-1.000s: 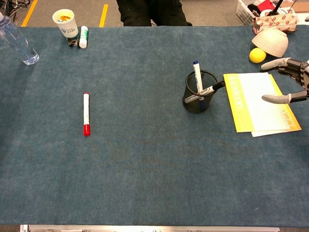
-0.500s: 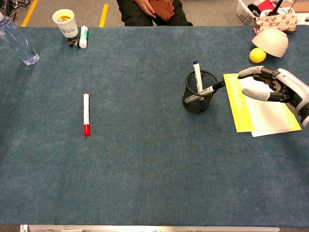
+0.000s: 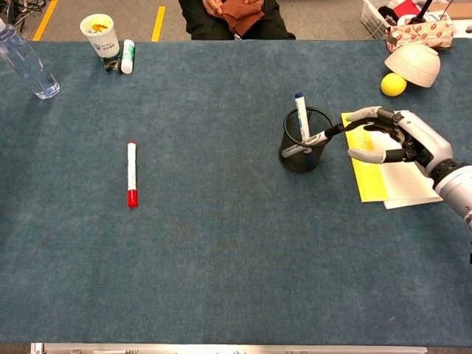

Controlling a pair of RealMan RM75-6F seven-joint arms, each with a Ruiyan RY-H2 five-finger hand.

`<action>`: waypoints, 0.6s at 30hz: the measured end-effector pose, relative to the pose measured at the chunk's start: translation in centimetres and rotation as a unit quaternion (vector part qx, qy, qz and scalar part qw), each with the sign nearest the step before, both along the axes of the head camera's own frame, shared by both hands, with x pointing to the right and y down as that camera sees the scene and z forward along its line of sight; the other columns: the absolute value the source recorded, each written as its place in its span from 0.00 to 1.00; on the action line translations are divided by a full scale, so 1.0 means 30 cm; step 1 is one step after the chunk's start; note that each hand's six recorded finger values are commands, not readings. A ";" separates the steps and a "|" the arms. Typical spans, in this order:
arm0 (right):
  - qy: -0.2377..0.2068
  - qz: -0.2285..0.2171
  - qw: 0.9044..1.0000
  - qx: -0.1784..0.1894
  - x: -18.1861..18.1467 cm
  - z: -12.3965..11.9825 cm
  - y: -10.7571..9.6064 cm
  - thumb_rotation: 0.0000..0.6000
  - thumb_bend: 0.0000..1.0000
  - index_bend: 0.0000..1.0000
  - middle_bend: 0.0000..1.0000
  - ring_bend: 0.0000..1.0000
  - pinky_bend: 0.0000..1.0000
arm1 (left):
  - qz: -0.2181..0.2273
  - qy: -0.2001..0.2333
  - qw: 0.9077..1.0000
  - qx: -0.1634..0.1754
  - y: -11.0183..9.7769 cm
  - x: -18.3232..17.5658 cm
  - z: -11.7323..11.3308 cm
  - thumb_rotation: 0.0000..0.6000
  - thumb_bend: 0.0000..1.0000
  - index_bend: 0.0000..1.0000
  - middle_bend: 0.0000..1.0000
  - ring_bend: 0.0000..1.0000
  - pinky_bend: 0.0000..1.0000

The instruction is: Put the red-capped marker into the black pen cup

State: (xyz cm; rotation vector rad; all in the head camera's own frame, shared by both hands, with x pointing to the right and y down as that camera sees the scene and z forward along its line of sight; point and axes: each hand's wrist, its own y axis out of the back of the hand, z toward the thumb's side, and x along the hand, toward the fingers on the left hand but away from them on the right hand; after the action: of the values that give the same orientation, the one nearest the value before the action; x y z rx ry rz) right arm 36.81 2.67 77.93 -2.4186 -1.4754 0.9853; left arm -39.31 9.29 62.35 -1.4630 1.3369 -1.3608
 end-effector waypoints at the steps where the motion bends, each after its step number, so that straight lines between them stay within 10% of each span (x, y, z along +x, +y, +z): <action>1: 0.001 -0.002 1.000 0.002 -0.004 0.003 -0.001 0.79 0.00 0.32 0.34 0.15 0.15 | 0.000 0.000 1.000 0.001 -0.001 0.000 0.000 1.00 0.29 0.16 0.07 0.04 0.00; 18: -0.001 -0.033 0.999 0.035 -0.102 0.070 -0.025 0.78 0.00 0.29 0.26 0.11 0.13 | -0.005 -0.001 1.000 0.004 0.002 -0.013 -0.006 1.00 0.29 0.16 0.07 0.04 0.00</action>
State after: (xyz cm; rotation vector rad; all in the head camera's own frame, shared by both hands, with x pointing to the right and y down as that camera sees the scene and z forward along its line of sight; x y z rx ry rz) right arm 33.76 1.91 80.03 -2.4022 -1.3976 0.9037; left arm -39.71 9.35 62.17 -1.4508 1.3489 -1.3616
